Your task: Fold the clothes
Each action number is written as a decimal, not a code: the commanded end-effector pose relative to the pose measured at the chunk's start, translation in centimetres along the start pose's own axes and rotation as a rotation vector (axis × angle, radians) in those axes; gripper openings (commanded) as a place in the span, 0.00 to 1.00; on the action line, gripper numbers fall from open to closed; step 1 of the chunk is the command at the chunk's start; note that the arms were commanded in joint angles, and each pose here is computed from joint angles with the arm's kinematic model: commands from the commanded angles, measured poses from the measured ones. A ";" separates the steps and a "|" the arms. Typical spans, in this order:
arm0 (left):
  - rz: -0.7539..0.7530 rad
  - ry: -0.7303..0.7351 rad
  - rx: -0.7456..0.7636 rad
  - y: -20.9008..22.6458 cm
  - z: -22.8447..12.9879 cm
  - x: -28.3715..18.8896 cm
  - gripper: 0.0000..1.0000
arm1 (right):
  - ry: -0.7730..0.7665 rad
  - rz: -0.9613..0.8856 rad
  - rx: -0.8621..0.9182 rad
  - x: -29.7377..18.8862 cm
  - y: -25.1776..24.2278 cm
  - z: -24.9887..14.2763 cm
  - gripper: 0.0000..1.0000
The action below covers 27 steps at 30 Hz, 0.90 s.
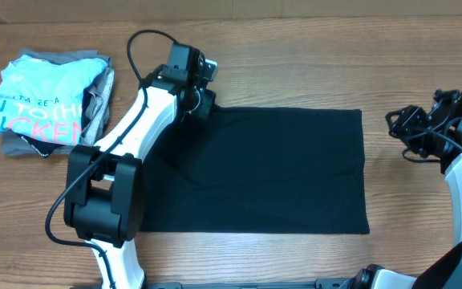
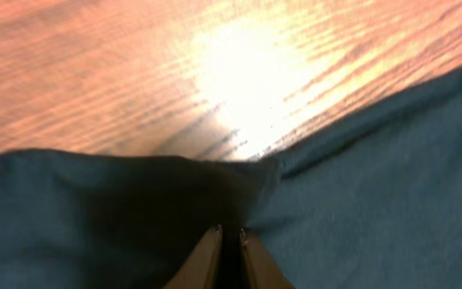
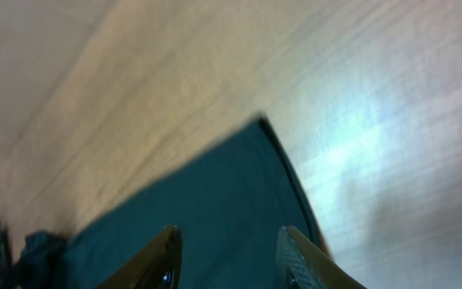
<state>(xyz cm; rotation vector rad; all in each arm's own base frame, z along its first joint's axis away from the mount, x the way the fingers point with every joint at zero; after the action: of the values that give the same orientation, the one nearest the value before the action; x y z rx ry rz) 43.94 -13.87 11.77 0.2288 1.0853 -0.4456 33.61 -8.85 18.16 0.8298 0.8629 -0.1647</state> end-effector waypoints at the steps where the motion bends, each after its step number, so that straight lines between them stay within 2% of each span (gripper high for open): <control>1: 0.056 0.010 0.012 1.0 1.0 -1.1 0.11 | -0.016 -0.011 -0.001 1.8 0.1 0.9 0.43; 7: 0.046 0.045 0.016 0.8 0.8 -1.8 0.11 | 0.005 -0.032 -0.015 7.6 -1.7 1.3 0.54; 14: 0.039 0.085 0.013 0.6 0.0 -1.8 0.09 | 0.036 -0.010 -0.031 12.7 -3.0 0.5 0.60; 23: 0.032 0.125 0.009 0.4 -0.7 -1.9 0.09 | 0.087 -0.046 -0.106 16.8 -2.0 -2.6 0.58; 27: 0.030 0.138 0.007 0.4 -1.0 -1.9 0.09 | 0.083 -0.035 -0.118 17.0 -1.6 -2.7 0.50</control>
<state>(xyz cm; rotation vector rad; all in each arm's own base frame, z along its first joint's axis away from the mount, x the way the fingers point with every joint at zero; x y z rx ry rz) 42.17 -12.80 12.78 0.2667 1.2209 -0.4078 42.41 -4.96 5.01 0.7278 0.9353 -0.0872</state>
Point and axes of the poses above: each gripper's point midway between its finger pads, its own x axis out along the fingers, its own y axis along the line the jaws close on, z = x × y, the point moved 5 cm from there along -x, back along the fingers, and after that the axes turned 6 degrees about x, right-handed, at the moved point
